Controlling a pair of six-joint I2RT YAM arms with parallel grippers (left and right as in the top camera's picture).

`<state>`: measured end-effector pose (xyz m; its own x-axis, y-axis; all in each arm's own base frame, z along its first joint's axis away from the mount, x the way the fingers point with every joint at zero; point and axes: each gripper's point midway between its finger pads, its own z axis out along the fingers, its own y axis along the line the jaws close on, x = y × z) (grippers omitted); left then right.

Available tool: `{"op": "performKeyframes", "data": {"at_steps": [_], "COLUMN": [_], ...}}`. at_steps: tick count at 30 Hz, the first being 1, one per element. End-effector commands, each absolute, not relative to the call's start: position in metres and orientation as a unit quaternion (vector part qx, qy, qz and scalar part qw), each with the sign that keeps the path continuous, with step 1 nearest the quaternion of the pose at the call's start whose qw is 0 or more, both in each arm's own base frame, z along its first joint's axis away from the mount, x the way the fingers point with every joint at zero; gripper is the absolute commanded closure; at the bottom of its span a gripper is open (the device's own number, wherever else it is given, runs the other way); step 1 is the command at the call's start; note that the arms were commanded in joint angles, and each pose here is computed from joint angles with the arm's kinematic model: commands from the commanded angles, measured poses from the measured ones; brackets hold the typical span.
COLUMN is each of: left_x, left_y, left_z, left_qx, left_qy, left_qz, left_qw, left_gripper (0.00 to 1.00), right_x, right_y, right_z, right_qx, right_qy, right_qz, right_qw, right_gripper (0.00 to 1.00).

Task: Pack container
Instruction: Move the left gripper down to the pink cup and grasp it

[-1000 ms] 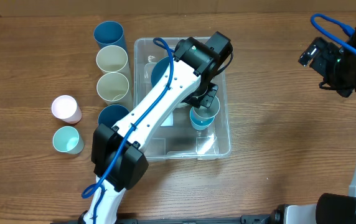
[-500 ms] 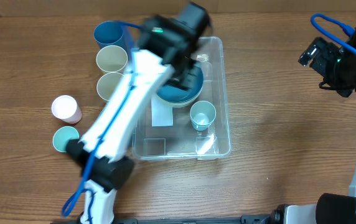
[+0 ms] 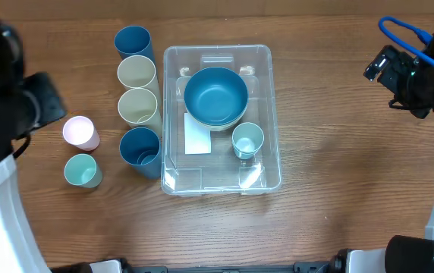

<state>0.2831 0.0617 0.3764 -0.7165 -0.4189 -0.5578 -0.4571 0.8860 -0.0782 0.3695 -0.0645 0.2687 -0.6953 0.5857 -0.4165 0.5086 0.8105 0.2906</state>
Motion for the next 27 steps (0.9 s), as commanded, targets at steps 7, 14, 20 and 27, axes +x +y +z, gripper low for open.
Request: {"op": "performKeyframes", "data": {"at_steps": [7,14,20,27], "left_x": [0.318,0.333,0.347,0.349], "left_y": [0.119,0.127,0.133,0.134], "left_z": [0.202,0.144,0.118,0.074], "left_qx": [-0.336,-0.335,-0.325,-0.319], "left_qy": [0.935,0.940,0.944,0.948], "left_qz": [0.008,-0.007,-0.005,-0.007], "left_qw": [0.111,0.069,0.059,0.007], "left_gripper": [0.55,0.53,0.49,0.54], "right_x": [0.368,0.368,0.368,0.368], "right_y": [-0.064,-0.064,-0.064,-0.064], "right_z": [0.273,0.273,0.273,0.273], "right_qx": [0.299,0.299,0.299,0.299], "right_qy": [0.915,0.915,0.915,0.915], "right_qz": [0.079,0.079,0.079,0.079], "right_qw": [0.259,0.259,0.259,0.259], "right_gripper": [0.00,0.00,0.00,0.00]}}
